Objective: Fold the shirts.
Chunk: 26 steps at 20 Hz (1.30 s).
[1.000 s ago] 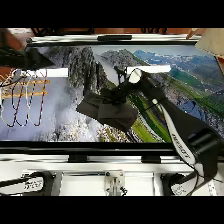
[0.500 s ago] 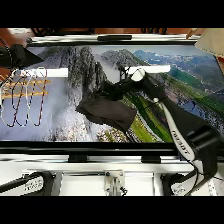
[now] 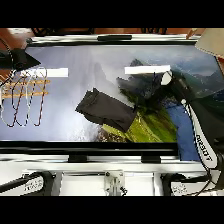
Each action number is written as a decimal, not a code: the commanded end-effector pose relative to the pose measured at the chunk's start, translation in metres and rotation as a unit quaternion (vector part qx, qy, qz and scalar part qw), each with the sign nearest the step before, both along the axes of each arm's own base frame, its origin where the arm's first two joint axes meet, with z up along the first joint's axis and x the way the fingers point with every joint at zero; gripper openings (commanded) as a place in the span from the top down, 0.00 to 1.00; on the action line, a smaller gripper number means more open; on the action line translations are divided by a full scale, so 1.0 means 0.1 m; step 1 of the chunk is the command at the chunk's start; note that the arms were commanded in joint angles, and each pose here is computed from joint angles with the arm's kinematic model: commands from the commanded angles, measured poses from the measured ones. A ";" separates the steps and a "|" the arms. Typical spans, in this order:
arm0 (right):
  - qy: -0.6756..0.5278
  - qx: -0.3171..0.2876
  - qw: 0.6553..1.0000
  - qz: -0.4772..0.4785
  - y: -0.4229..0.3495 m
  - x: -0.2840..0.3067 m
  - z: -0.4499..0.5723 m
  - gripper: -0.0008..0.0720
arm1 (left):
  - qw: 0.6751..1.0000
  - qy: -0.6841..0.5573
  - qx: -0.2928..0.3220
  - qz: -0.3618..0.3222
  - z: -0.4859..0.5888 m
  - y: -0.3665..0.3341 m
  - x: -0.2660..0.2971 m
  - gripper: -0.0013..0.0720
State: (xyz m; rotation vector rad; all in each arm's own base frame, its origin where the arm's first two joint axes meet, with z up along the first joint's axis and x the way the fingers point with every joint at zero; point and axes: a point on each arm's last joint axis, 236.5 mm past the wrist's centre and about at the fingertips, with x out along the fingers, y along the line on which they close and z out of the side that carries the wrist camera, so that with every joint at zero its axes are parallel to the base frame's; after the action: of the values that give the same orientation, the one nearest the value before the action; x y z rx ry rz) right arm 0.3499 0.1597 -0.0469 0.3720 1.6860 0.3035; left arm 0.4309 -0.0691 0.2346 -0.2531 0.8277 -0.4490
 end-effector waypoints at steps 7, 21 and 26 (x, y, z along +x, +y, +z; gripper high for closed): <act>-0.026 0.117 0.984 -0.134 0.66 0.12 -0.50 0.08 | 1.000 0.004 0.028 0.007 -0.10 0.11 0.03 0.93; -0.233 0.157 0.938 -0.201 -0.73 0.89 1.41 0.90 | 1.000 0.007 0.027 0.007 -0.10 0.11 0.02 0.93; -0.269 0.039 0.901 -0.338 -2.39 0.55 1.71 0.90 | 1.000 0.008 0.023 0.009 -0.10 0.10 0.02 0.93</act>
State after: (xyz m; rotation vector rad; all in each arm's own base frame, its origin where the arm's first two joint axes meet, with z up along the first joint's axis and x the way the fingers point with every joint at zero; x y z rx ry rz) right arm 0.4358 0.0024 0.1100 0.8233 0.9700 0.1470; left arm 0.4331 -0.0581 0.2245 -0.2122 0.8505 -0.4111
